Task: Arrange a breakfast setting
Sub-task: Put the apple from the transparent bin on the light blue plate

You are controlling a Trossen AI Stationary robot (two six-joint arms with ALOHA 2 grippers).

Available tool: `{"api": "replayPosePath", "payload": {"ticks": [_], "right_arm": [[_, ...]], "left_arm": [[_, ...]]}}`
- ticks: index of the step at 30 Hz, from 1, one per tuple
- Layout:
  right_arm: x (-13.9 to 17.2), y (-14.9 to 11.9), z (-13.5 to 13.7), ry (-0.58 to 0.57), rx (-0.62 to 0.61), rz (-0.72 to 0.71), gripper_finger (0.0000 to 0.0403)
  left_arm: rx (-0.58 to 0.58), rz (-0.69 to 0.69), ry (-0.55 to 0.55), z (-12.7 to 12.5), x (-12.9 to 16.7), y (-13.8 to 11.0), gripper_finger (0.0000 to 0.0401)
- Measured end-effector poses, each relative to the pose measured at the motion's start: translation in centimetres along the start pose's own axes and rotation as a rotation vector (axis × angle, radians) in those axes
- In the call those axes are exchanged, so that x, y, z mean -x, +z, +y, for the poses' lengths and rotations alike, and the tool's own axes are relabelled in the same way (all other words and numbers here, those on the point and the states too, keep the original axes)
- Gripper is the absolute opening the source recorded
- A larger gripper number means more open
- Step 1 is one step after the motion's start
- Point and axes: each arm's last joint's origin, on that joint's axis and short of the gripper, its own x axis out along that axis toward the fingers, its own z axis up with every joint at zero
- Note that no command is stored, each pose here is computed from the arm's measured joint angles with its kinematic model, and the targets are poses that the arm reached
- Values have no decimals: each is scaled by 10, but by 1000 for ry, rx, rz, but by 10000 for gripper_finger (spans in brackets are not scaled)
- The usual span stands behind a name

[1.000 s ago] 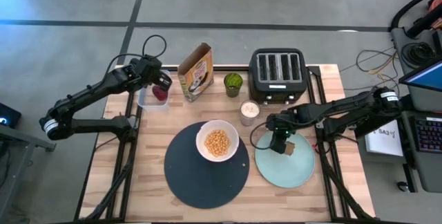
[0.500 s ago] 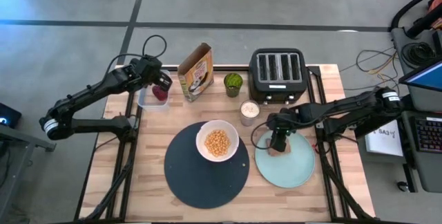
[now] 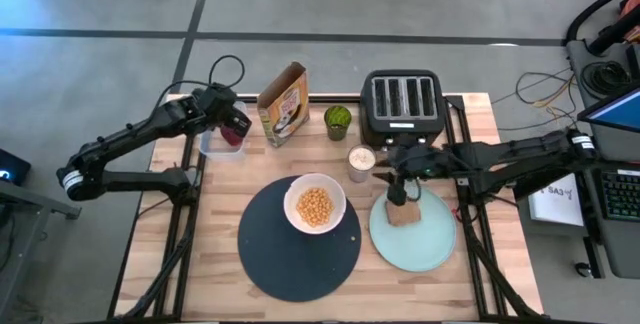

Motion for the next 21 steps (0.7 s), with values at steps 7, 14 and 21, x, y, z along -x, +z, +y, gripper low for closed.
{"api": "replayPosePath", "payload": {"ticks": [7, 14, 21], "right_arm": [[14, 19, 1, 39, 112, -222, 113], [16, 28, 3, 28, 254, -325, 107], [22, 30, 1, 7, 362, -363, 111]], "left_arm": [[33, 91, -17, 0, 1, -9, 2], [135, 99, -10, 0, 1, -10, 2], [134, 109, -7, -1, -2, -9, 34]]}}
